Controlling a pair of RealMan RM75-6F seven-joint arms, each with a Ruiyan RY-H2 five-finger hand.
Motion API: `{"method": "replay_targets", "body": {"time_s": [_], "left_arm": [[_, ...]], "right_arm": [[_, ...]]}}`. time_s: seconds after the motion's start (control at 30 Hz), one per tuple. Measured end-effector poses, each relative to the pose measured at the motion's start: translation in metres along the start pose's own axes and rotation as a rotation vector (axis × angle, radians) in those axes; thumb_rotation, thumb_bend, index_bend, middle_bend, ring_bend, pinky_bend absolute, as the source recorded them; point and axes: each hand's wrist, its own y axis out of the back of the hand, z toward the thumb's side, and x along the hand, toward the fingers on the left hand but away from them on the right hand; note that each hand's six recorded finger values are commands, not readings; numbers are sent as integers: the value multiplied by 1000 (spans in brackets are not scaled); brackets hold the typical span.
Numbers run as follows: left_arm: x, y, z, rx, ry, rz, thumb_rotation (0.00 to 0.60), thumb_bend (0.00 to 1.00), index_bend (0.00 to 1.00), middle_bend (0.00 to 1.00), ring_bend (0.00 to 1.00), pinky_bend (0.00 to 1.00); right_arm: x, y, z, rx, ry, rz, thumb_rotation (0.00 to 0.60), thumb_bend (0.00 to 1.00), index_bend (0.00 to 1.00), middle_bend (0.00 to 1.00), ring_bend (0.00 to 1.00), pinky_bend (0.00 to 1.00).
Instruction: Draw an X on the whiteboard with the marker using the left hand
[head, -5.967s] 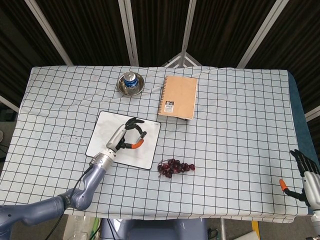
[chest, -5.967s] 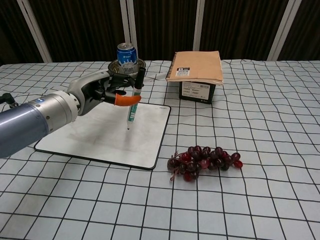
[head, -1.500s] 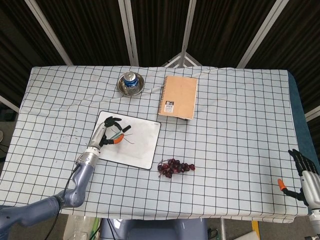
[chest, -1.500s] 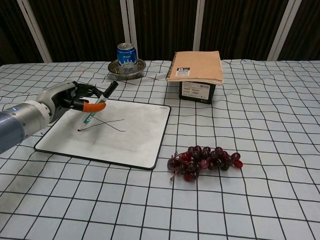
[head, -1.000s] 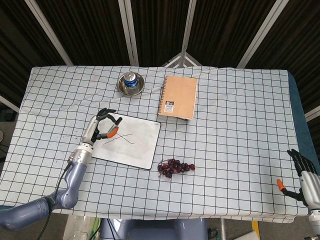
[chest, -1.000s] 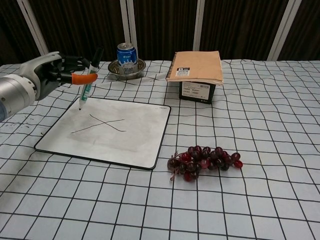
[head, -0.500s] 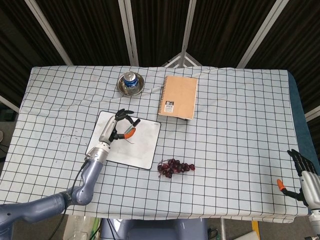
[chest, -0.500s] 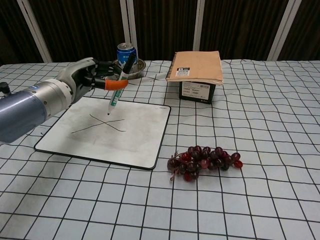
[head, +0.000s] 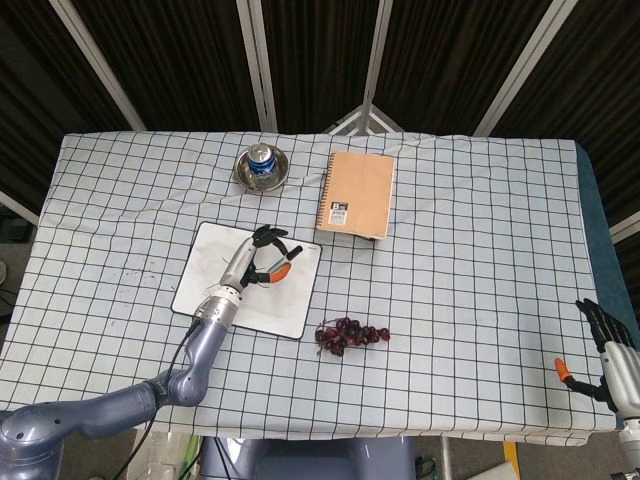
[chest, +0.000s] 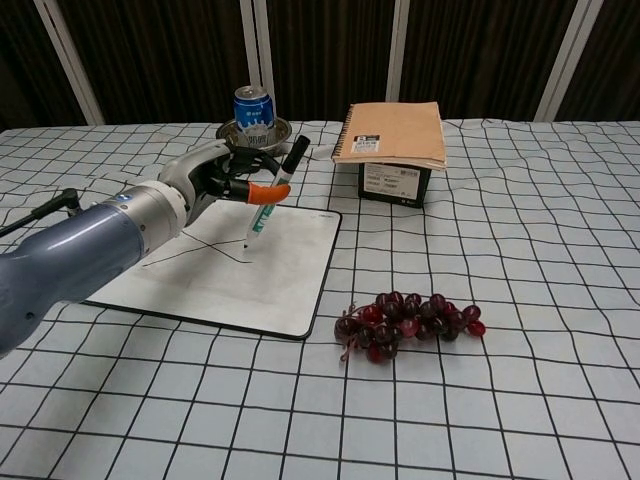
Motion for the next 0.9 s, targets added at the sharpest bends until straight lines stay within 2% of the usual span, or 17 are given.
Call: {"method": "replay_targets", "body": {"time_s": [0.7,0.9], "left_arm": [[6,0,-8,3,4,-6,600,545,722,200,0,0],[7,6,4,-37,-25,15,600,542,720,199,0,0]], "right_arm": [[0,-1,0,-5,-4,5,600,352,0,0,0,0],[0,-1,0,-5,-4,1,600,352,0,0,0,0]]}}
